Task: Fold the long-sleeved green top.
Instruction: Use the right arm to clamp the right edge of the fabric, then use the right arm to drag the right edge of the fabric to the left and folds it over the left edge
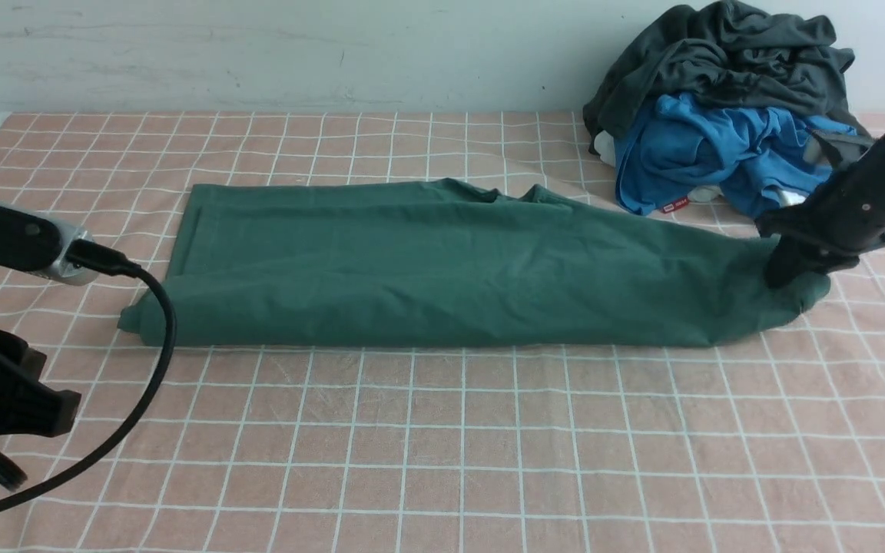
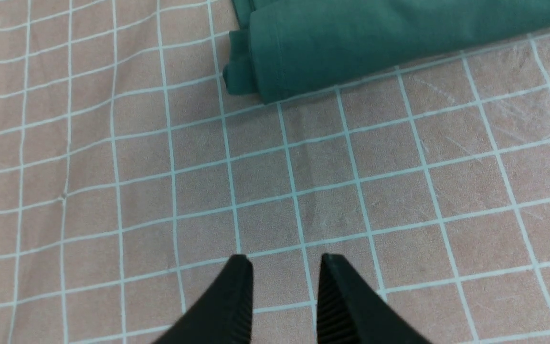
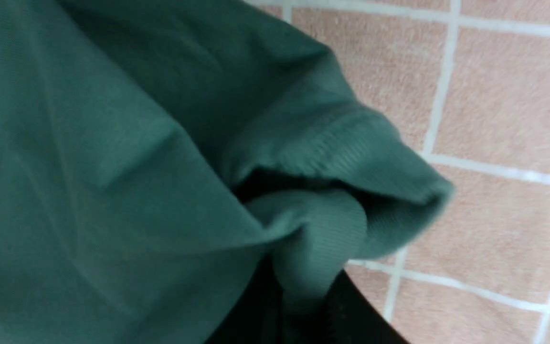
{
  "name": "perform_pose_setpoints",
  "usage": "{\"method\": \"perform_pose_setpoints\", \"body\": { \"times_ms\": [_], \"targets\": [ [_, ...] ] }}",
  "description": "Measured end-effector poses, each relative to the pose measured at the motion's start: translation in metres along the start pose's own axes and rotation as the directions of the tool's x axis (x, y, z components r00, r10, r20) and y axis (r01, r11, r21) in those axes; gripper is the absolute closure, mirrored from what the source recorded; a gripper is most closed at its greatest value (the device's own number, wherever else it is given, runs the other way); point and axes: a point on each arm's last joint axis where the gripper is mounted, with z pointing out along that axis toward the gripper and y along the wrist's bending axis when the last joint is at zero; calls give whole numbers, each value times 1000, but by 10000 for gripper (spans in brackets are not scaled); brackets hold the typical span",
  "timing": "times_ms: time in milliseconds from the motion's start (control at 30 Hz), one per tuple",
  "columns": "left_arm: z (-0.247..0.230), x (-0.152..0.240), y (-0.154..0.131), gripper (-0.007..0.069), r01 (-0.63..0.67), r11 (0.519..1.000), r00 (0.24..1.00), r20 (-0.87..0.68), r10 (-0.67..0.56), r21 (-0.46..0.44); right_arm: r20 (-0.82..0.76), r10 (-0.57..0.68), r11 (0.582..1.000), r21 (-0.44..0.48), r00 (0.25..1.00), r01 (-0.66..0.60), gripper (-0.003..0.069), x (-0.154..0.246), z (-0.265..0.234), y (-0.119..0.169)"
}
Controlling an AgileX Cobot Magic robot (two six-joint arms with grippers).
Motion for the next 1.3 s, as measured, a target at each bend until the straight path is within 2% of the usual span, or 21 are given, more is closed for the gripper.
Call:
{"method": "perform_pose_setpoints", "body": {
  "times_ms": [167, 200, 300, 400, 433, 533, 667, 733, 800, 833, 900, 967, 1000, 1067, 1167, 1233, 1267, 1300],
  "targets": [
    [0, 3, 0, 440, 11, 1000, 999, -32, -10, 4, 80, -63, 983, 179, 995, 48, 599, -6, -58, -3],
    [0, 3, 0, 440, 11, 1000, 999, -32, -11, 4, 89, -65, 981, 189, 994, 47, 599, -7, -63, -2],
    [0, 4, -2, 440, 50, 998, 998, -44, -49, 24, 152, -56, 940, 341, 987, 0, 599, 1, -114, -10],
    [0, 4, -4, 440, 74, 996, 996, -45, -72, 41, 225, -27, 925, 374, 974, -61, 599, 7, -149, -7],
    [0, 4, -5, 440, 88, 995, 995, -46, -85, 51, 282, -14, 928, 360, 959, -92, 599, 12, -172, 3],
    [0, 3, -6, 440, 107, 992, 994, -42, -105, 65, 359, -16, 956, 278, 933, -90, 599, 18, -197, 39],
    [0, 1, -7, 440, 124, 990, 992, -23, -123, 73, 420, -56, 995, 102, 906, 14, 599, 13, -195, 108],
    [0, 1, -7, 440, 128, 989, 992, -21, -127, 76, 446, -95, 995, 6, 890, 103, 599, 6, -175, 155],
    [0, 1, -7, 440, 132, 988, 991, -20, -130, 79, 451, -123, 988, -29, 884, 152, 599, 3, -160, 180],
    [0, 1, -8, 440, 136, 987, 991, -18, -135, 83, 448, -153, 977, -67, 881, 204, 599, 2, -138, 209],
    [0, 0, -8, 440, 144, 985, 990, -17, -144, 90, 440, -217, 953, -96, 871, 286, 599, 4, -103, 251],
    [0, 0, -9, 440, 147, 985, 989, -17, -146, 92, 446, -248, 938, -109, 860, 328, 599, 5, -86, 269],
    [0, 0, -9, 440, 149, 984, 989, -18, -148, 94, 441, -287, 920, -120, 850, 373, 599, 10, -50, 297],
    [0, 0, -9, 440, 150, 984, 989, -18, -149, 95, 446, -330, 897, -127, 832, 424, 596, 17, -19, 322],
    [0, 0, -9, 440, 153, 984, 988, -18, -152, 96, 461, -355, 879, -130, 813, 458, 555, 24, 10, 342],
    [0, 0, -9, 440, 156, 983, 988, -18, -155, 96, 484, -360, 872, -131, 798, 472, 477, 26, 20, 350],
    [0, 0, -9, 440, 156, 983, 988, -18, -155, 96, 487, -358, 872, -130, 797, 472, 477, 25, 21, 350],
    [0, 0, -9, 440, 156, 983, 988, -18, -155, 96, 508, -353, 870, -130, 786, 476, 414, 25, 21, 353]
  ]
}}
